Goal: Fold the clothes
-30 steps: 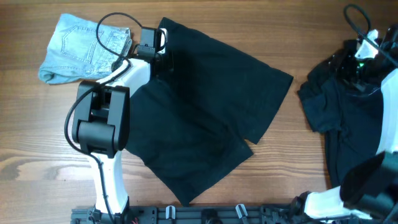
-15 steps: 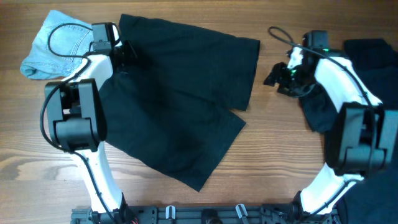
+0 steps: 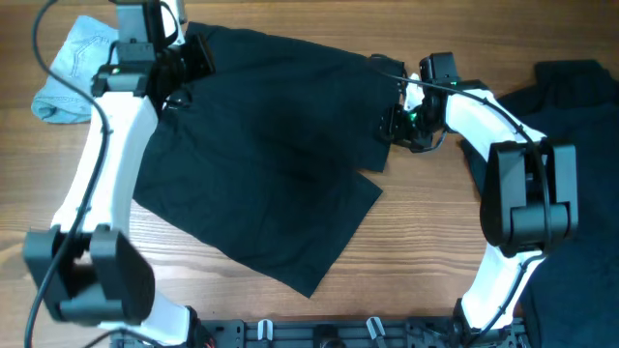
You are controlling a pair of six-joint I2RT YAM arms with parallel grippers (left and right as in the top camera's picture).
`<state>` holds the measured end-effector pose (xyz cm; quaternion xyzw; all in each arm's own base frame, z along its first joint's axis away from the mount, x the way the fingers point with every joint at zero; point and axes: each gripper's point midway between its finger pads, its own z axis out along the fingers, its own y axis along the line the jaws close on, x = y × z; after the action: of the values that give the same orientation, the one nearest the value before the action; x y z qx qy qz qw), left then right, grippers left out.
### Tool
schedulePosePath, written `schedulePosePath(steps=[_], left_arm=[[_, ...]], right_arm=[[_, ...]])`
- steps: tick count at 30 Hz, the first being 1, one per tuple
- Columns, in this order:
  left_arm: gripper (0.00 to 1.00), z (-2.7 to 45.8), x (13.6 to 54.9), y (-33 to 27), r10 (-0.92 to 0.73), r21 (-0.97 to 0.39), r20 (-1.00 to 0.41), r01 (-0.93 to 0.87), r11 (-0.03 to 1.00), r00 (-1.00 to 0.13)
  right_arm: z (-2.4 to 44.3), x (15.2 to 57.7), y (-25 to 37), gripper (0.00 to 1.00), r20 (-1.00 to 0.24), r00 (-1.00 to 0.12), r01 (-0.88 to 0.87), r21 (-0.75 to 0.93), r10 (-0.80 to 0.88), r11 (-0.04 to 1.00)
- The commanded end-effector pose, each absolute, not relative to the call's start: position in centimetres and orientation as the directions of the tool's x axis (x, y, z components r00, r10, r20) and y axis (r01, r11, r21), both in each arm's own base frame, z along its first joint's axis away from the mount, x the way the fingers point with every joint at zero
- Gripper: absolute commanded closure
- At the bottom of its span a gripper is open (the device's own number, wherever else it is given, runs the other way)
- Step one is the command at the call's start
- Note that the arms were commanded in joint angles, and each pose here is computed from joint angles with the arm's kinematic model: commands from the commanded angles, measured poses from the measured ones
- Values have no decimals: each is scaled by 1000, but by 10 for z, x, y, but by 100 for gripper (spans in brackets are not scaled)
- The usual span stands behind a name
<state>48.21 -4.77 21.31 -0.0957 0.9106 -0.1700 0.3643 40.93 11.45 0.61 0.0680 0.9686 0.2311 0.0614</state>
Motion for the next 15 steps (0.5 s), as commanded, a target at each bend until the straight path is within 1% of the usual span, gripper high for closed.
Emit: schedulePosePath(steps=[1, 2, 3, 4, 6, 9, 11, 13, 14, 15], left_arm=[[91, 258, 465, -45, -261, -343, -701, -8, 939, -664], [91, 266, 457, -45, -261, -343, -704, -6, 939, -661], [91, 269, 452, -45, -261, -342, -703, -7, 940, -662], [91, 272, 447, -45, -261, -342, -701, -7, 940, -663], [90, 274, 442, -45, -258, -340, -696, -9, 940, -670], [90, 270, 436, -45, -257, -339, -679, -17, 941, -688], [90, 269, 435, -45, -257, -339, -675, -19, 941, -691], [90, 269, 435, -44, -257, -339, -675, -19, 941, -692], [89, 269, 435, -44, -257, -339, -674, -19, 941, -692], [89, 269, 434, -44, -257, -338, -673, -21, 941, -694]], right_arm=[[-37, 390, 119, 51, 10, -991, 121, 462, 132, 879], [-38, 389, 117, 67, 15, -991, 126, 461, 134, 879], [-39, 390, 116, 78, 13, -990, 128, 455, 137, 881], [-39, 392, 109, 86, 3, -989, 134, 434, 147, 891], [-42, 395, 92, 96, -6, -982, 172, 377, 188, 910], [-43, 408, 37, 96, -49, -958, 261, 253, 282, 932], [-35, 421, 15, 96, -86, -946, 281, 261, 312, 924], [-18, 441, -4, 95, -129, -928, 295, 317, 349, 902], [-8, 449, -3, 80, -149, -934, 249, 379, 324, 891], [5, 454, 1, 54, -161, -943, 195, 445, 292, 874]])
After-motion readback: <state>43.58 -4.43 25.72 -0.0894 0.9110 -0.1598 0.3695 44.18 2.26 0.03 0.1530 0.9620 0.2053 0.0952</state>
